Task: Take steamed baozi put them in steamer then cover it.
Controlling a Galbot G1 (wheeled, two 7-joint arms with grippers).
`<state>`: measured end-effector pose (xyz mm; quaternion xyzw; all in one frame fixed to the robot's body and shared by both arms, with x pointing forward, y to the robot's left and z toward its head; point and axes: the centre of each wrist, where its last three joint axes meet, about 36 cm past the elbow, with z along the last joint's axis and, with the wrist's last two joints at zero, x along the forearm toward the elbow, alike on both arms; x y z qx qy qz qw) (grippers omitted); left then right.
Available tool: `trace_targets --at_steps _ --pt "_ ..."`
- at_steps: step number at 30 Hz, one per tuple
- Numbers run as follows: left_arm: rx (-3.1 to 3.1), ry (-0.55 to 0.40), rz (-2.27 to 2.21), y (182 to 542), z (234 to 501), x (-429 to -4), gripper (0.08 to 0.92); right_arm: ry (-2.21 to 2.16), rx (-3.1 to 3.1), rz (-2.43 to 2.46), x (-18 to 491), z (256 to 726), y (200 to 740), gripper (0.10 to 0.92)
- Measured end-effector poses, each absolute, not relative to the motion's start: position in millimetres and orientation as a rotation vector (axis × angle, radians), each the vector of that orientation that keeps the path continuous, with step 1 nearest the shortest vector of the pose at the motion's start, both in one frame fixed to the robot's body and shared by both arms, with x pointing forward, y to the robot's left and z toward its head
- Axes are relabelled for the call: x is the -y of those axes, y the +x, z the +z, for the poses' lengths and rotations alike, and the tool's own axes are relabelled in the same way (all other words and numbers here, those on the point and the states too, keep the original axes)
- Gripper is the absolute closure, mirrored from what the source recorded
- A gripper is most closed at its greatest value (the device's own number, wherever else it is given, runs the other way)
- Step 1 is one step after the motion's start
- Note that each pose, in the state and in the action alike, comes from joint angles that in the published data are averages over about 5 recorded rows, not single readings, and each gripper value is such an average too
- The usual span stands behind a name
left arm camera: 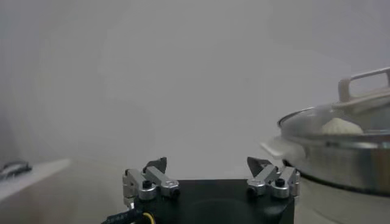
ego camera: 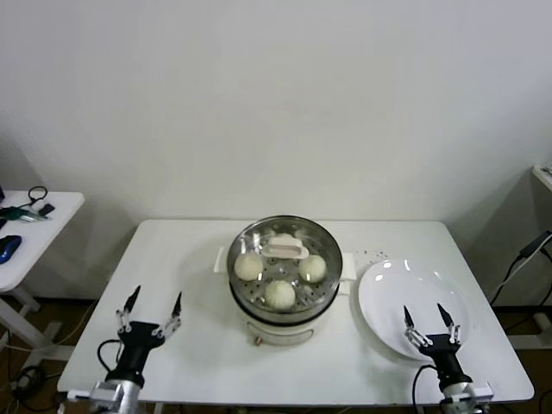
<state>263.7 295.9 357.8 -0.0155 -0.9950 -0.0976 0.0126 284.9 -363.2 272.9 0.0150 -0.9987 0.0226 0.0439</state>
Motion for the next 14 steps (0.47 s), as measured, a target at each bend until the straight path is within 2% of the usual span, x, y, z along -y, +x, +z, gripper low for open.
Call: trace_targets --at_steps 14 --pt "3.099 0.02 -0.179 244 337 -310 0.177 0.047 3.055 0.064 361 272 288 0.2"
